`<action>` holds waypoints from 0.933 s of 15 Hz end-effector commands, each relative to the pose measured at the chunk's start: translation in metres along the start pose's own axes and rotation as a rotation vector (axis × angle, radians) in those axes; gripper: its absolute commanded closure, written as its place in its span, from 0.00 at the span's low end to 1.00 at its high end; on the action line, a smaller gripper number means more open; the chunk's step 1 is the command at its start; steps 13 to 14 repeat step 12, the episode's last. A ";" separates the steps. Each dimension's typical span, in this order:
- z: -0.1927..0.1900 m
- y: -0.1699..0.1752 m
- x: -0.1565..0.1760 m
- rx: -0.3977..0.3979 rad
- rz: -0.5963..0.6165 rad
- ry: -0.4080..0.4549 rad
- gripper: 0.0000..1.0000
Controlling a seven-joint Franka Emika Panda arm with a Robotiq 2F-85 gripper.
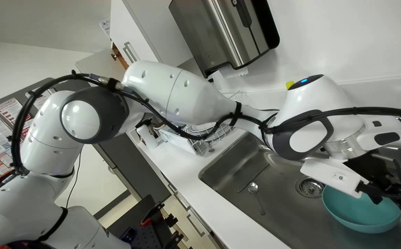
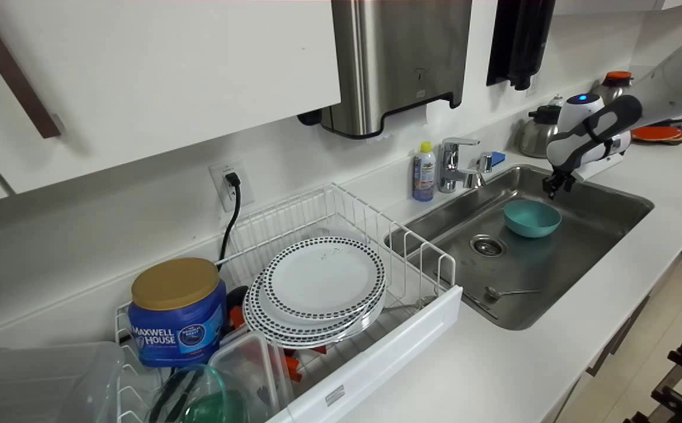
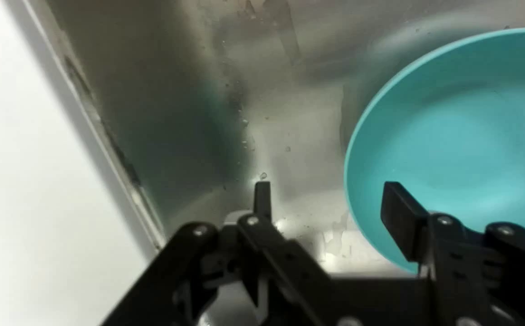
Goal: Put the bowl on the dish rack in the sink
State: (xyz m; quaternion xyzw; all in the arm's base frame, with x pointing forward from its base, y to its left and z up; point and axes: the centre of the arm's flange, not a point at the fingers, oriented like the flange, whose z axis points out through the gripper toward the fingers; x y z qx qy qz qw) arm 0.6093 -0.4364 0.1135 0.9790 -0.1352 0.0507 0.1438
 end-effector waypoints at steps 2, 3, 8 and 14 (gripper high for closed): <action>-0.083 0.017 -0.043 0.001 -0.030 -0.078 0.01; -0.096 0.021 -0.050 0.009 -0.028 -0.089 0.00; -0.146 0.036 -0.076 0.036 -0.034 -0.138 0.00; -0.168 0.039 -0.090 0.045 -0.019 -0.159 0.00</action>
